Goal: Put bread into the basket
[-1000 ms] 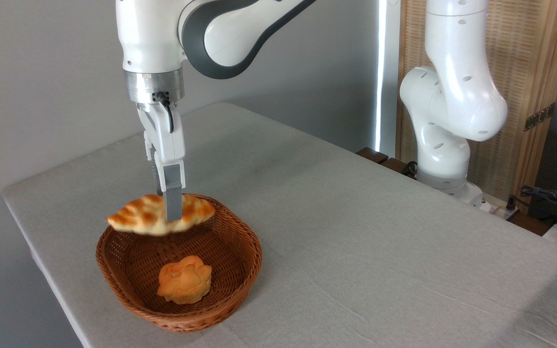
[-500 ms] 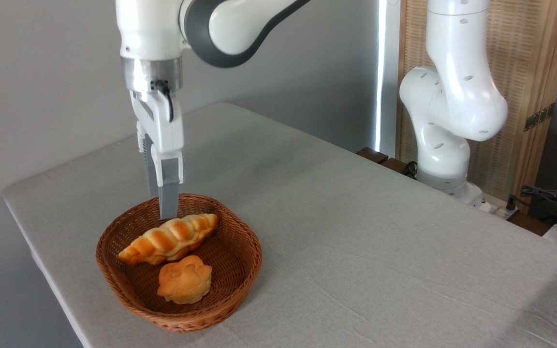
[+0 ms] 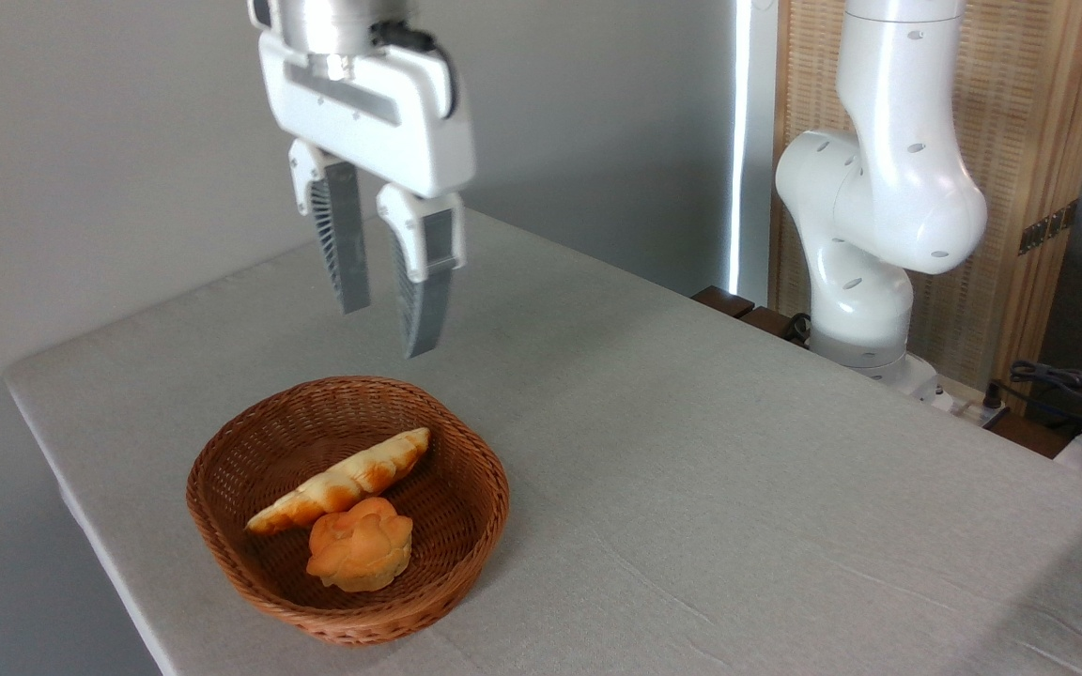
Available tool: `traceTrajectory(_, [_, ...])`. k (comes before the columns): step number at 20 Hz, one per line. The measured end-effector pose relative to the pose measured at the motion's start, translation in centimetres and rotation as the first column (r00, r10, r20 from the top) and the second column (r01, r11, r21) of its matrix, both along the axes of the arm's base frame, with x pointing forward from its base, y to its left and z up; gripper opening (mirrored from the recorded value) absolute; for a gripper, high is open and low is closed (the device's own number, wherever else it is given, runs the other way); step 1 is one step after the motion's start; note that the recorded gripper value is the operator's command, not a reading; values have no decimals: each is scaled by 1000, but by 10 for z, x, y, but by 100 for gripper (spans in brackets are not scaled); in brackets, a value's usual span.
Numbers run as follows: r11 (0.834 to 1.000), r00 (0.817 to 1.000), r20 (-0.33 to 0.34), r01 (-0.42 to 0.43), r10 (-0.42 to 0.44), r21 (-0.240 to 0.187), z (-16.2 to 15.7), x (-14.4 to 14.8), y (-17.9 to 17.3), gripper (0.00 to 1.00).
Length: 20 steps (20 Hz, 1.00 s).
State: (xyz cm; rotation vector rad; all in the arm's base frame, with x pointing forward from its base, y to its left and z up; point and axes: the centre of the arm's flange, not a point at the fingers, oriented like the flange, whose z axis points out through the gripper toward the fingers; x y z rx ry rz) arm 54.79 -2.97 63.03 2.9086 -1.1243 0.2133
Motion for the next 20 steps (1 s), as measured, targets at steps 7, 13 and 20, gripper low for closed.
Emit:
traceTrajectory(7, [1000,993,-118,12,-14,-17,-4,-11,5,100])
traceTrajectory(13, [999,992,-121,46,-46,-8,-6,-12,-16,100])
traceTrajectory(20, [1000,992,-122,19,-20,-4,-6,-10,-2,100])
